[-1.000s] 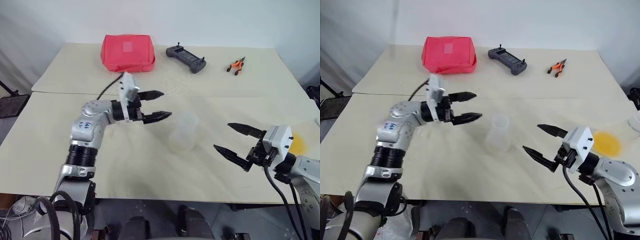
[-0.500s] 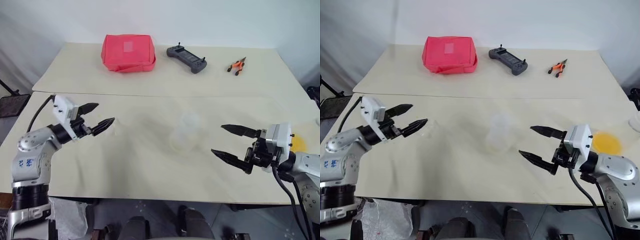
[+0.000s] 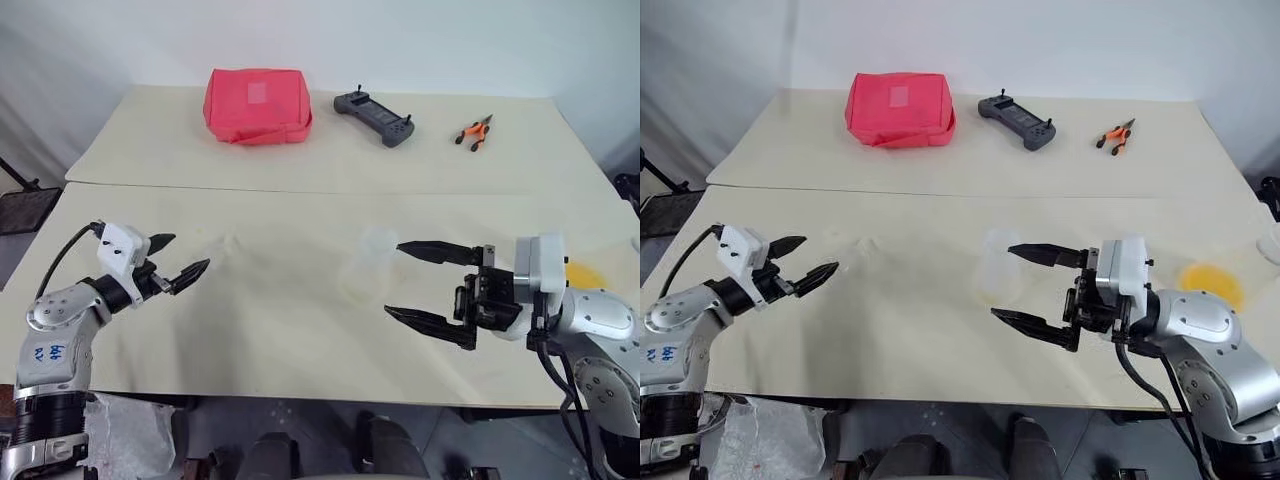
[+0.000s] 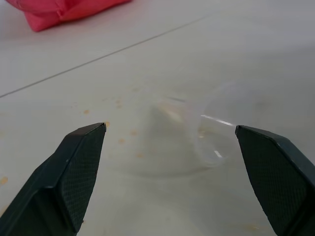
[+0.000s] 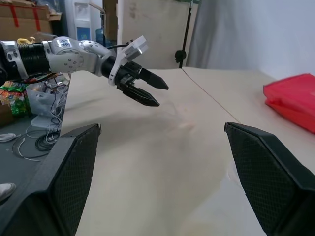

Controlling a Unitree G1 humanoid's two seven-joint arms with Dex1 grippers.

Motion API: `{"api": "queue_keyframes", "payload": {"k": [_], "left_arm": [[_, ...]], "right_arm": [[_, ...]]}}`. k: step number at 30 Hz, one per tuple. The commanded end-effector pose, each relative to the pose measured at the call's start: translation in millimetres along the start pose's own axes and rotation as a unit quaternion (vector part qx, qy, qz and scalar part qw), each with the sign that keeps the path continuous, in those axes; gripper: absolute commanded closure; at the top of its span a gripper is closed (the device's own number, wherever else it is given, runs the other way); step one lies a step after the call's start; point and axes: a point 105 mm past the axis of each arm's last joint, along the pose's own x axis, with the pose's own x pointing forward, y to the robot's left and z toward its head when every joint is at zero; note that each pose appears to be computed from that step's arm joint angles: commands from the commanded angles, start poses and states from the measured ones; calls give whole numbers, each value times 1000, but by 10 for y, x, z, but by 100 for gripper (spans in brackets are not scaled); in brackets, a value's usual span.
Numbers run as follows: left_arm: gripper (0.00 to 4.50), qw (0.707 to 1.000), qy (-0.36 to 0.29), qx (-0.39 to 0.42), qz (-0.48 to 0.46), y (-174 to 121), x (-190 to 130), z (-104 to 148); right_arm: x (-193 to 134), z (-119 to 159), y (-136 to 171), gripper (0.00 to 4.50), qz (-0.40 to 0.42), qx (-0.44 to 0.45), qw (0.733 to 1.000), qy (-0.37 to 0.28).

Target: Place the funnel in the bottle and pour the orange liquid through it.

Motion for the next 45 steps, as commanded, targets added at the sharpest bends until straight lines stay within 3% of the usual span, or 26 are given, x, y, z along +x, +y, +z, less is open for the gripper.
{"api": "queue_keyframes", "payload": {"k": [1, 3, 15, 25, 31, 36, 45], "left_arm": [[20, 1000, -3, 31, 0, 132, 61, 48], [64, 999, 2, 37, -8, 166, 101, 25], [438, 997, -4, 21, -72, 152, 204, 225], [444, 988, -42, 1, -146, -63, 262, 682], [444, 958, -92, 5, -270, -529, 295, 1260], [444, 942, -111, -15, -316, -698, 348, 1625], [444, 921, -12, -78, -382, -987, 533, 1942]], "right_arm": [[-56, 38, -43, 29, -14, -22, 1000, 2], [-88, 24, -62, 29, -21, -25, 999, 8], [-276, -29, -70, 29, -50, -34, 998, 28], [-307, -25, -198, 29, -79, -51, 995, 37], [-424, 5, -313, 29, -105, -64, 991, 50], [-522, 45, -365, 29, -111, -77, 989, 64], [-525, 37, -370, 29, -127, -87, 986, 69]]}}
